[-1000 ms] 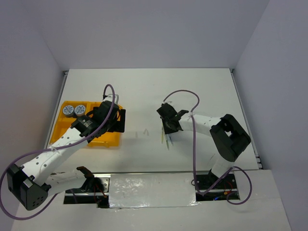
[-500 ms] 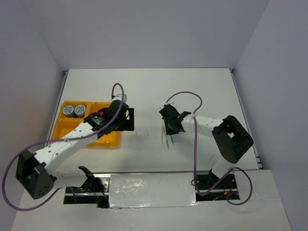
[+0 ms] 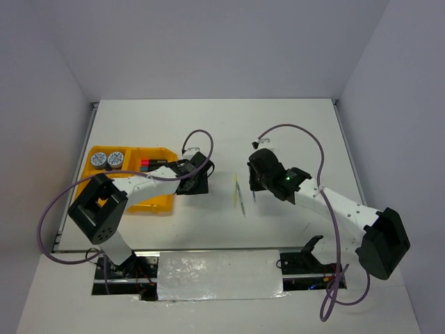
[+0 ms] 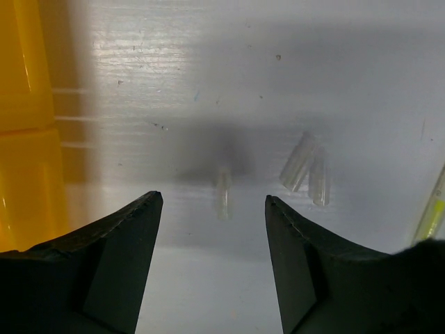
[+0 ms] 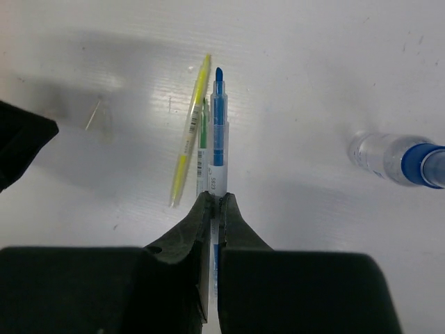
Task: Sort the stationery into containers
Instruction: Close the pen cap on the pen.
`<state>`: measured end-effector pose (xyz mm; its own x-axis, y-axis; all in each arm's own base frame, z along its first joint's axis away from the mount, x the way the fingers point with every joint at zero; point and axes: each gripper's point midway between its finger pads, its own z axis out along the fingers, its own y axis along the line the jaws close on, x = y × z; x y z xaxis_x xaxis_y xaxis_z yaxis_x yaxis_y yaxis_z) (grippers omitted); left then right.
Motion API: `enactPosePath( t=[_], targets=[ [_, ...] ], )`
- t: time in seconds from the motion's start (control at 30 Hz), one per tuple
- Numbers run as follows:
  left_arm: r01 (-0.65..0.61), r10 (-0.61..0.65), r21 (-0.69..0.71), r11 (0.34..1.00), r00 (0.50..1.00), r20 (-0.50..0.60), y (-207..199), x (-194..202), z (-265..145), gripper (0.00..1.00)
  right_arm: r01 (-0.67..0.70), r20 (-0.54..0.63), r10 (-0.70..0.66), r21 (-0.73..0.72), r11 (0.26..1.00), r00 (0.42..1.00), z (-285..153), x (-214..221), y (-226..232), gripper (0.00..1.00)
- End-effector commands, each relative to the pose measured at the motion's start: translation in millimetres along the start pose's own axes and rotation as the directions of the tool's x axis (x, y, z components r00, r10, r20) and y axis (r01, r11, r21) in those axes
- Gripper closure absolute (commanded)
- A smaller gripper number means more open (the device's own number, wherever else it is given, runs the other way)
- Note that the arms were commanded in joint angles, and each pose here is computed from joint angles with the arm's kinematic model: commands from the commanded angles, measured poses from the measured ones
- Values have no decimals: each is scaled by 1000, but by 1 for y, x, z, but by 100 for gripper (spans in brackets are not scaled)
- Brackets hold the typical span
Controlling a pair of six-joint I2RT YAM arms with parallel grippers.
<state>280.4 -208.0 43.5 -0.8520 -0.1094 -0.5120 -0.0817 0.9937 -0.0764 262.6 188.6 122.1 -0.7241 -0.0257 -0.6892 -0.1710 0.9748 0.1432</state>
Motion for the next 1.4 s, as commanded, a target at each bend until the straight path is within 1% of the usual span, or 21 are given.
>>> enactPosePath(
  t=[0.0, 0.03, 0.07, 0.27, 0.57, 0.6, 0.67, 0.7, 0.8, 0.87, 0.97, 1.07, 1.1, 1.13, 1.17, 1.2, 1.23, 1.27, 1.3, 1.33, 1.37],
  targets=[
    [59, -57, -13, 998, 996, 73, -7, -18, 4, 27, 15, -10, -15, 5, 1000, 1000, -9, 7, -1, 100],
    [56, -54, -19, 998, 996, 72, -6, -18, 6, 32, 16, -8, -15, 4, 1000, 1000, -11, 7, -1, 100],
    [49, -47, -29, 998, 997, 62, -5, -15, 9, 33, 22, -6, -22, 0, 1000, 1000, -12, 7, 2, 100],
    [39, -35, -75, 996, 998, 51, 3, -8, 17, 36, 30, -5, -30, -11, 999, 1000, -14, 6, 7, 100],
    [24, -22, -90, 996, 1000, 21, 3, 1, 30, 50, 54, -10, -54, -15, 998, 998, -16, 7, 14, 100],
    [22, -20, -89, 996, 1000, 17, 3, 3, 31, 58, 56, -5, -56, -11, 998, 998, -16, 5, 14, 100],
    [25, -24, -92, 995, 1000, 11, 6, 6, 31, 64, 59, -3, -59, -16, 998, 998, -19, 5, 15, 100],
    [28, -27, -86, 996, 1000, 11, 5, 7, 30, 71, 60, -2, -60, -20, 998, 998, -20, 5, 16, 100],
    [34, -34, -59, 998, 999, -2, 5, 14, 28, 84, 61, 4, -61, -75, 995, 998, -24, 4, 25, 100],
    [41, -41, -52, 998, 999, -5, 7, 17, 26, 86, 61, 11, -60, -102, 993, 998, -25, 3, 29, 100],
    [48, -48, -40, 998, 999, 3, 8, 16, 21, 98, 63, 11, -62, -124, 990, 998, -26, 2, 33, 100],
    [58, -57, -23, 998, 998, 29, 7, 7, 11, 100, 69, 12, -67, -164, 984, 998, -25, 2, 40, 100],
    [55, -55, -3, 998, 997, 47, 4, 2, 6, 100, 75, 19, -72, -193, 978, 997, -26, 2, 45, 100],
    [68, -72, 54, 996, 994, 86, -4, -11, -8, 100, 83, 21, -80, -287, 954, 997, -33, 4, 60, 100],
    [70, -81, 97, 993, 990, 115, -9, -20, -17, 100, 104, 67, -85, -362, 926, 994, -34, 2, 72, 100],
    [72, -114, 219, 973, 976, 187, -26, -43, -42, 100, 114, 107, -75, -436, 893, 991, -45, -2, 82, 100],
    [66, -136, 289, 955, 964, 230, -35, -55, -58, 100, 125, 141, -62, -499, 858, 988, -53, -5, 92, 100],
    [41, -141, 347, 937, 953, 269, -40, -61, -71, 100, 134, 177, -33, -600, 789, 984, -62, -2, 107, 100],
    [28, -237, 497, 867, 901, 364, -56, -92, -115, 100, 129, 196, -2, -639, 758, 981, -69, -2, 112, 100],
    [-4, -282, 578, 816, 870, 404, -63, -103, -138, 100, 131, 247, 59, -684, 718, 967, -85, -12, 117, 100],
    [-55, -286, 647, 761, 866, 410, -69, -97, -151, 100, 103, 264, 135, -723, 683, 955, -90, -14, 120, 100]
  ],
)
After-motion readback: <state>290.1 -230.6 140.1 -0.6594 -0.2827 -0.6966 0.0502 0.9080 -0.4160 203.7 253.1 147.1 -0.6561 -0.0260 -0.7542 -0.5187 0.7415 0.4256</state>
